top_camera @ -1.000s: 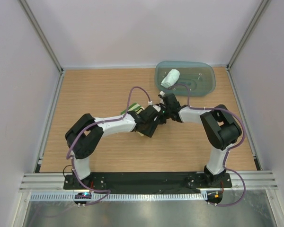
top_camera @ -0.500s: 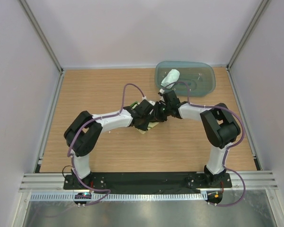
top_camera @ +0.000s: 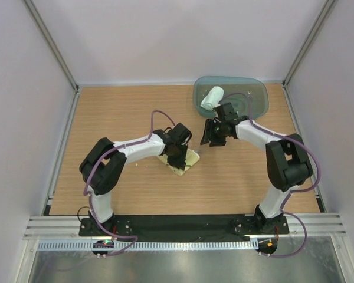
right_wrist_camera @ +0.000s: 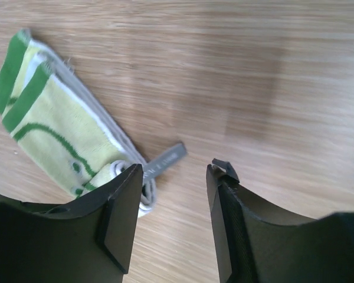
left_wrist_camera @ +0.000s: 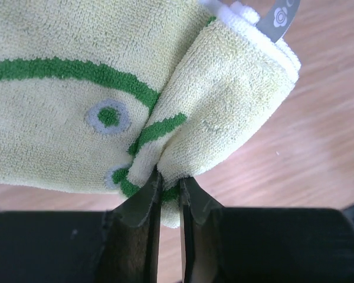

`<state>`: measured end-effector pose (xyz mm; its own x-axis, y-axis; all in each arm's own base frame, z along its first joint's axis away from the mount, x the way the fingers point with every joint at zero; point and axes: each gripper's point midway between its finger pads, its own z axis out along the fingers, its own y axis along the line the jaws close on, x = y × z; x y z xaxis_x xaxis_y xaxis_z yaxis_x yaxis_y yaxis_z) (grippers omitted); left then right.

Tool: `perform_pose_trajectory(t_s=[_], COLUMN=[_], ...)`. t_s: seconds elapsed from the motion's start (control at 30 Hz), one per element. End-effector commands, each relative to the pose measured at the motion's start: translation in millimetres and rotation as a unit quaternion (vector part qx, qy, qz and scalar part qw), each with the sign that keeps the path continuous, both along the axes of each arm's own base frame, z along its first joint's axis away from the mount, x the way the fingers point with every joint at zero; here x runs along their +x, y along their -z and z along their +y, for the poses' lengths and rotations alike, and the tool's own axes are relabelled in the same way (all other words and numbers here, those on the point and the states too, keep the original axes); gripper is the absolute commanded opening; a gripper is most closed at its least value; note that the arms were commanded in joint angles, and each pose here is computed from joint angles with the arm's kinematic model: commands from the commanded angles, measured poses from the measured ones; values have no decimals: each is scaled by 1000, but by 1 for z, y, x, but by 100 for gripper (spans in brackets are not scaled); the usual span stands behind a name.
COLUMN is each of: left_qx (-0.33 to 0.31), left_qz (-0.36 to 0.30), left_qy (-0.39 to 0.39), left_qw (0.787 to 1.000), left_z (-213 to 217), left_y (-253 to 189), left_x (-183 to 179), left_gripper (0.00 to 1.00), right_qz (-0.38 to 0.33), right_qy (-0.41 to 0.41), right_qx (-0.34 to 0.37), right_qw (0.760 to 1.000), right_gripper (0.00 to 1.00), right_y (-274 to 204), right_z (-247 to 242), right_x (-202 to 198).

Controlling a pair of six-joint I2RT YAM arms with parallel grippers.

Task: Roll the towels
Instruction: Roll the towel

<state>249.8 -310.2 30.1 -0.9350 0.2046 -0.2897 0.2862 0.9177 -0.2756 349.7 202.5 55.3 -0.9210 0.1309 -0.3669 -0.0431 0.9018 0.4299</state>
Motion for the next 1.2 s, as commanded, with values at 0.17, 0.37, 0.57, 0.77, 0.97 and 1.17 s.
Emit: perform_pose_trajectory(t_s=[0.17, 0.37, 0.57, 0.77, 0.97, 1.17], left_qx=[-114, -225, -276, -307, -328, -316], left_qz=[124, 171, 225, 275, 291, 277], left_qy=[-29, -51, -124, -164, -190, -224], left_qw=[985, 958, 926, 896, 878, 879], left_z=[-38, -59, -38, -27, -25, -15], left_y=[-53, -79, -72, -52, -45, -31], left_x=[-38, -35, -20, -18, -11, -6], left_gripper=[1, 3, 3, 2, 2, 1], right_qz=[-55, -44, -35, -30, -27, -33], right_qy=[14, -2, -11, -28, -34, -27], right_qx=[-52, 3, 33, 81, 130, 164], right_qw=[997, 999, 999, 996, 991, 985], right_gripper=[57, 60, 61, 63, 63, 64], right_y=[-62, -74, -73, -72, -67, -56], right_z=[-37, -29, -25, -10, 7, 19], right_x=[-27, -62, -82, -87, -90, -87])
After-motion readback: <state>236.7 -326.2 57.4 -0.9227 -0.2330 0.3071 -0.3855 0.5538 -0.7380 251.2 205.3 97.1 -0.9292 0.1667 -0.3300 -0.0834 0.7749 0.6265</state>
